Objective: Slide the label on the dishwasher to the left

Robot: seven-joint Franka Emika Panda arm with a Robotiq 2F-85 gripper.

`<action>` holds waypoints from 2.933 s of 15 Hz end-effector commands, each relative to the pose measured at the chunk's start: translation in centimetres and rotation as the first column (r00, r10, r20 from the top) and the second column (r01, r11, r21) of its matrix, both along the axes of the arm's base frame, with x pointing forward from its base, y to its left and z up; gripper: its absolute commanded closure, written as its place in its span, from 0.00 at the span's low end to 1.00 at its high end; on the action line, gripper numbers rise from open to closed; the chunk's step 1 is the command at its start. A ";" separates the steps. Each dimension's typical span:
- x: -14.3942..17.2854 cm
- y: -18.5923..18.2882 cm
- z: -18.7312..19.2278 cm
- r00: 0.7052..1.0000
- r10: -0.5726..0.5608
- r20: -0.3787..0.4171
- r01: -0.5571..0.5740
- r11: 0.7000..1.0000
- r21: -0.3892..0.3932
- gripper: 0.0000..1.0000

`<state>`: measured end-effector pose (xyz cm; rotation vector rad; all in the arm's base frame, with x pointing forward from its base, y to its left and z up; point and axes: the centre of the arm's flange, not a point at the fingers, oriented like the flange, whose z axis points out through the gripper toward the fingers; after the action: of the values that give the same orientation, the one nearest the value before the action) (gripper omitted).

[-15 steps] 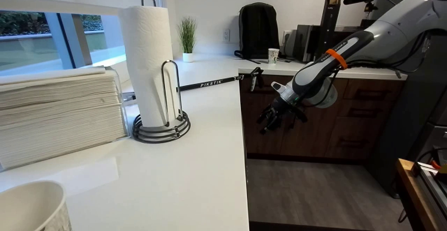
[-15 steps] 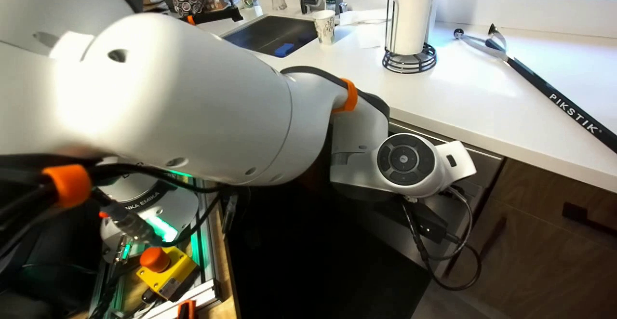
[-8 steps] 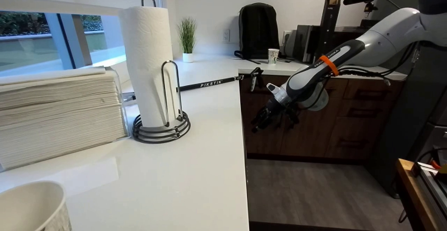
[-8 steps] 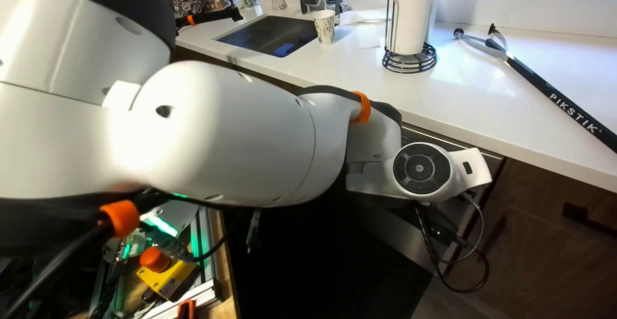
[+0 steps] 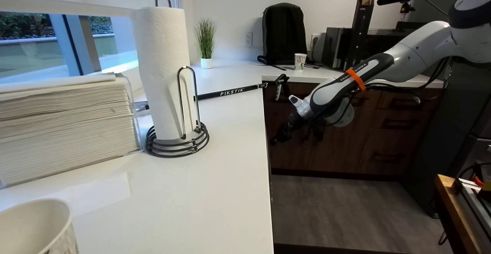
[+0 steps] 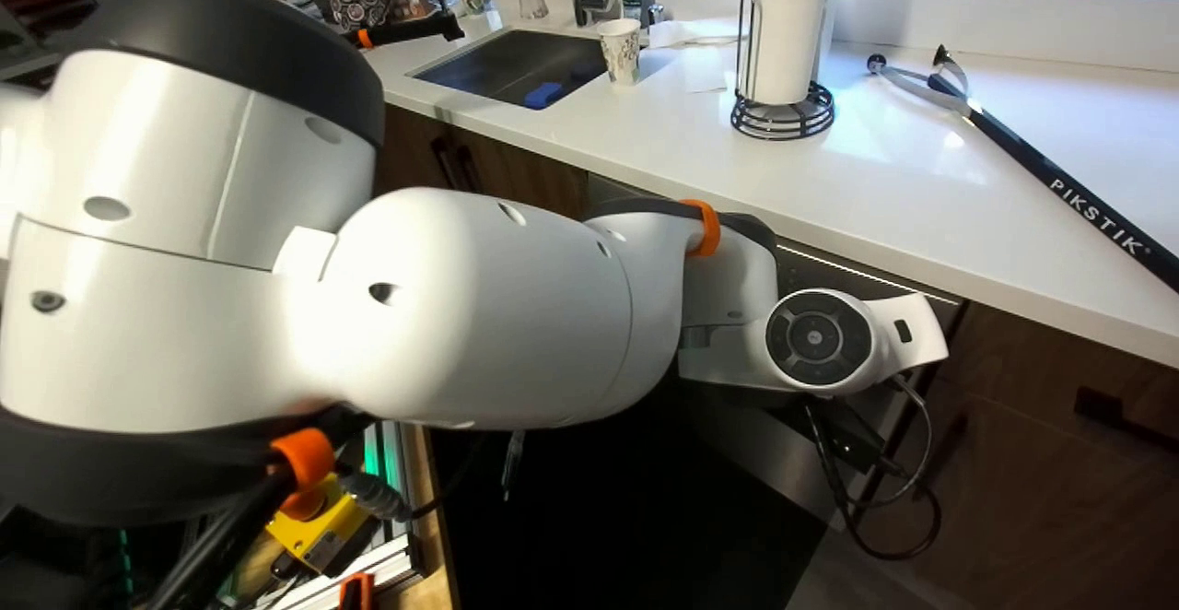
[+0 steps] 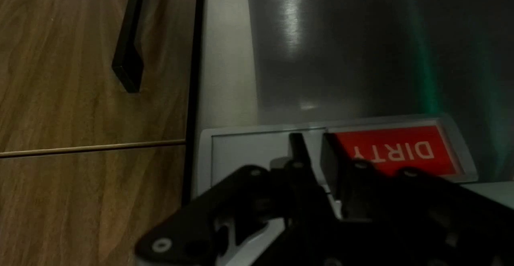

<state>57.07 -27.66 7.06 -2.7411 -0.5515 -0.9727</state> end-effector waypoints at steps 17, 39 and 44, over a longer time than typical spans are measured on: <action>1.5 0.8 -1.9 0.997 0.076 0.021 -0.078 0.995 0.062 1.00; 0.9 7.1 -1.2 0.936 0.352 -0.024 -0.346 0.928 0.135 1.00; 0.0 5.3 -0.2 0.963 0.241 -0.118 -0.234 0.970 0.071 1.00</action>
<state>57.65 -22.67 5.97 -2.5147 -0.8402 -0.7988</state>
